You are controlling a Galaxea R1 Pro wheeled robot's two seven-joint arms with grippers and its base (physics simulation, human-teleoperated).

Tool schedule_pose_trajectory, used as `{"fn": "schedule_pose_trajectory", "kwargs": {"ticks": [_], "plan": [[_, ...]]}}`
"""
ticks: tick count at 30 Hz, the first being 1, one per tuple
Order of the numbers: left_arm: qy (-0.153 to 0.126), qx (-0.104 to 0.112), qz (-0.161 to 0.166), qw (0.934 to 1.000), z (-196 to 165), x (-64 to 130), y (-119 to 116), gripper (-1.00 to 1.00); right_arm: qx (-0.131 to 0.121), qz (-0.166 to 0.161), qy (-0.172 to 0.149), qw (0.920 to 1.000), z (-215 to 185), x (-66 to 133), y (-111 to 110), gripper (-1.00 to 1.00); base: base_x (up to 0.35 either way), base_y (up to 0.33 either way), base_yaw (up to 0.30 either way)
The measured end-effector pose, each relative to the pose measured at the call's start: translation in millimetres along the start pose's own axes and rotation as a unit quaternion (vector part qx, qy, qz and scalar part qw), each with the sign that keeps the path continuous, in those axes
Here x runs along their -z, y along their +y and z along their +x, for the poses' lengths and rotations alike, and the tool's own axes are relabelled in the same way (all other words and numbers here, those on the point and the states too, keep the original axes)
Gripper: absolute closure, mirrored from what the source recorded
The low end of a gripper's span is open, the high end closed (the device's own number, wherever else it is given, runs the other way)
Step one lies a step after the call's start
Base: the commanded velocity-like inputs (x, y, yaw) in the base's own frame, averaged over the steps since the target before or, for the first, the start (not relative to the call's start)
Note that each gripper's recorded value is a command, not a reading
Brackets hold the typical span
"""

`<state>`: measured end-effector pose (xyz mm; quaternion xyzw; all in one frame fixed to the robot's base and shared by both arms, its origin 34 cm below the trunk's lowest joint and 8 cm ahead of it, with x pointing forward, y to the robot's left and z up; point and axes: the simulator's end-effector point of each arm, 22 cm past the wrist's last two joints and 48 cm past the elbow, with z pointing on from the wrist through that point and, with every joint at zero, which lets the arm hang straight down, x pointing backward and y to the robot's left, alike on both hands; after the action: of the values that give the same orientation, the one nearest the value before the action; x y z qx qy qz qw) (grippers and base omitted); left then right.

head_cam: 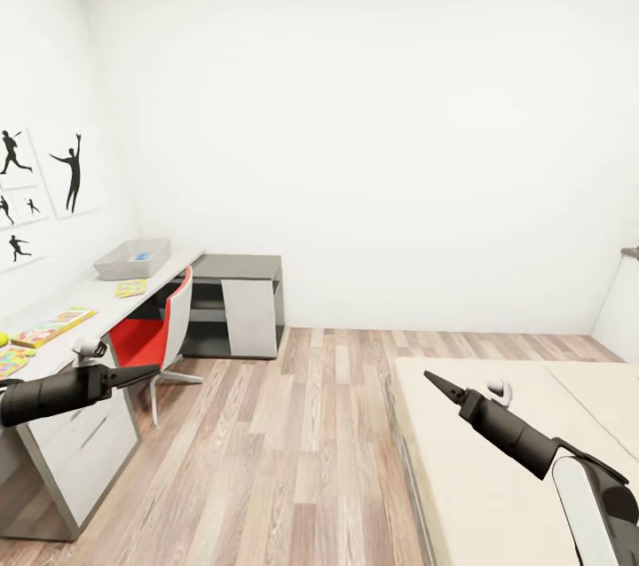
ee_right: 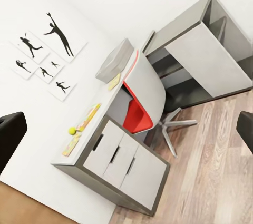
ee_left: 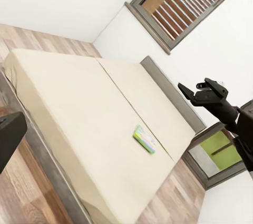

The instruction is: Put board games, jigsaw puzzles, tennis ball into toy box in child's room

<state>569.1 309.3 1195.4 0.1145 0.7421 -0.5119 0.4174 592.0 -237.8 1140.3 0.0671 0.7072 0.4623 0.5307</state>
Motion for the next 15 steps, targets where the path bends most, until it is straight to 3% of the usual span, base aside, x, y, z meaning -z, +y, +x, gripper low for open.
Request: {"fn": "schedule_pose_trajectory", "kwargs": {"ticks": [5,15], "plan": [[-0.001,-0.001,0.000,1.0000,-0.8,0.6,-1.5,-1.00,0.001,-0.002,-0.001,1.0000,-1.1,0.4,1.8,-1.00,-0.001,0.077,-0.129],[-0.001,-0.002,0.001,1.0000,-1.2,0.7,-2.2,-1.00,0.001,-0.002,-0.002,1.0000,-1.3,0.3,2.2,-1.00,-0.024,0.010,-0.016]]}}
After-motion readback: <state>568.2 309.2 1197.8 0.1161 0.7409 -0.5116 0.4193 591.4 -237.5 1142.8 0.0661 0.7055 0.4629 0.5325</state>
